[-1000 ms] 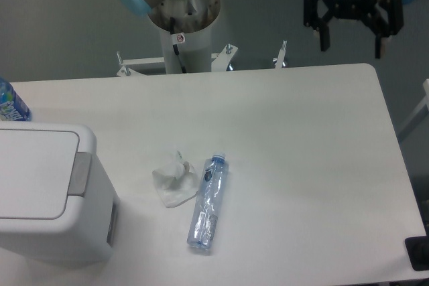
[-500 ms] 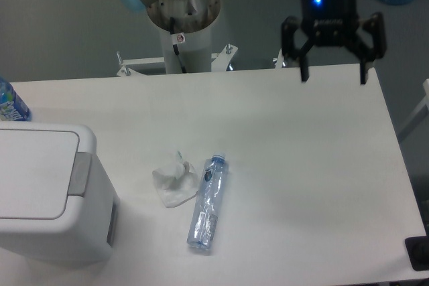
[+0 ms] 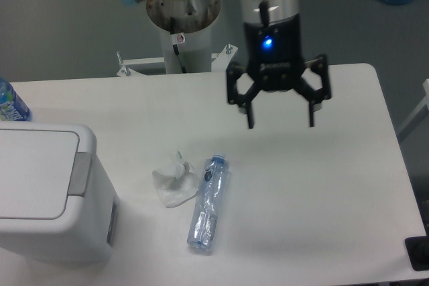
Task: Open the trash can
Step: 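Move the open gripper across the table toward the trash can lid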
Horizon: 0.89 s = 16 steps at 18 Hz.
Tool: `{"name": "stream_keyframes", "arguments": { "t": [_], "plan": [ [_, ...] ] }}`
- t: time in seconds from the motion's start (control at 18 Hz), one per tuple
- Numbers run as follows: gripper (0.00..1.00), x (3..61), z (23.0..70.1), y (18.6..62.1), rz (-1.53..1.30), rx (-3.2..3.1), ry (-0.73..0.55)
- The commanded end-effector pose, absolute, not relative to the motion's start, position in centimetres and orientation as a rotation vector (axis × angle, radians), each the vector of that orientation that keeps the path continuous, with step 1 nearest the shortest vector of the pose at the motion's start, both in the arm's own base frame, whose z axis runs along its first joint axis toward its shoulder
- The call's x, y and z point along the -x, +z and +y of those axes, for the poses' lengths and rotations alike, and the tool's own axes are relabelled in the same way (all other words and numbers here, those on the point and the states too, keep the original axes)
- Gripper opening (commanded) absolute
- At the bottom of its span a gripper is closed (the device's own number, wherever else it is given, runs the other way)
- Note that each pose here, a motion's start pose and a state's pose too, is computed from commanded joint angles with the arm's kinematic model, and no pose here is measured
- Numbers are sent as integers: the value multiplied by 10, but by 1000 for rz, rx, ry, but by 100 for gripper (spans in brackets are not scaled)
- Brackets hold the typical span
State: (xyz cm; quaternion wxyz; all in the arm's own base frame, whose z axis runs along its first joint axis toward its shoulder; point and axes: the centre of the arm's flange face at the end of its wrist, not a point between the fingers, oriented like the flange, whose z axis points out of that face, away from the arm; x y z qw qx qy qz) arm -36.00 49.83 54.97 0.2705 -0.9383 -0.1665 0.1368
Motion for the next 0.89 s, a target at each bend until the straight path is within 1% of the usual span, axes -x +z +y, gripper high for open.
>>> {"name": "stream_keyframes", "arguments": {
  "t": [0.11, 0.44, 0.67, 0.89],
  "plan": [
    [100, 345, 517, 544, -437, 2533, 337],
    [100, 304, 547, 534, -340, 2555, 291],
    [100, 280, 565, 526, -415, 2546, 225],
    [100, 258, 584, 515, -387, 2562, 188]
  ]
}}
